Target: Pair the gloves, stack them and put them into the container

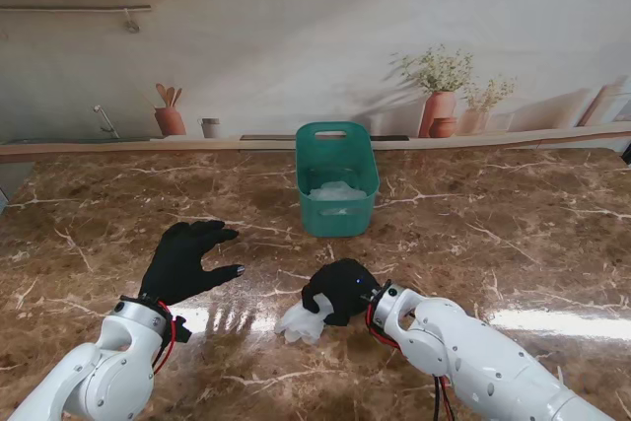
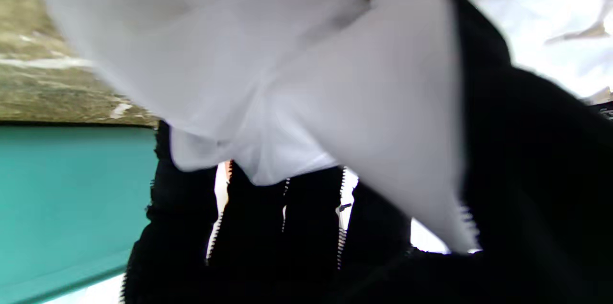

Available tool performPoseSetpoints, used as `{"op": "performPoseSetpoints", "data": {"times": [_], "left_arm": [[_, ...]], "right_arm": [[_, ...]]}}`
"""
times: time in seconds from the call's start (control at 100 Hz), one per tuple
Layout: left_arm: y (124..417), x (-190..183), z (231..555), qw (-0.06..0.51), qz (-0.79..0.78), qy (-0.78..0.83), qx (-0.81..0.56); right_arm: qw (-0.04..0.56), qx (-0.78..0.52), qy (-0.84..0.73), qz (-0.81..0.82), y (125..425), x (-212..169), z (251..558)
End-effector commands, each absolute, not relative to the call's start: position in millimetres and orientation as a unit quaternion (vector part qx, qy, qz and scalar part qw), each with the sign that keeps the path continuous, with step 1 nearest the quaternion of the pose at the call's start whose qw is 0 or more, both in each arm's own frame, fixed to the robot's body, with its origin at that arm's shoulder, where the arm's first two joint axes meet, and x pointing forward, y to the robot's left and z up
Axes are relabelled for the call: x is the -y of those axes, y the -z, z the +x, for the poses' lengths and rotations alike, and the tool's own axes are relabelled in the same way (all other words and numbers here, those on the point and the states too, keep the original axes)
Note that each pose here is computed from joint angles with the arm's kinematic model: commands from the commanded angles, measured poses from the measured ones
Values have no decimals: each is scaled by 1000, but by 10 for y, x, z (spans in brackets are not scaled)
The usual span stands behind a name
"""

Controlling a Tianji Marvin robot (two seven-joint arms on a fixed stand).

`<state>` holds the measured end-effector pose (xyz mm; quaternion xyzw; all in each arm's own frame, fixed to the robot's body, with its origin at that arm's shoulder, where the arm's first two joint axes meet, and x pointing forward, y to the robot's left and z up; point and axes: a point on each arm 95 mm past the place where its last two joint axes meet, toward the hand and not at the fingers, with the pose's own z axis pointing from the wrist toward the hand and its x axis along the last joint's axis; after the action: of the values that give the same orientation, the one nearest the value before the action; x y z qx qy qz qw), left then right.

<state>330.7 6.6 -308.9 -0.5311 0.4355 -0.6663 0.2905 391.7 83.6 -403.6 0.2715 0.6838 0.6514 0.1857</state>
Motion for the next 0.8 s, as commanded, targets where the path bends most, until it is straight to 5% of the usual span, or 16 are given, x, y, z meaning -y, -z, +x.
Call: {"op": "performPoseSetpoints", "data": {"times": [0.0, 0.28, 0.79], "left_arm": [[3112, -74, 3295, 288, -533, 665, -436], [3124, -70, 3294, 286, -533, 666, -436], [3149, -38, 3306, 281, -534, 670, -432]], "right_arm": [[170, -711, -613, 300, 4351, -707, 3766], [177, -660, -658, 316, 4108, -737, 3768], [291, -543, -735, 284, 2701, -703, 4082]]}}
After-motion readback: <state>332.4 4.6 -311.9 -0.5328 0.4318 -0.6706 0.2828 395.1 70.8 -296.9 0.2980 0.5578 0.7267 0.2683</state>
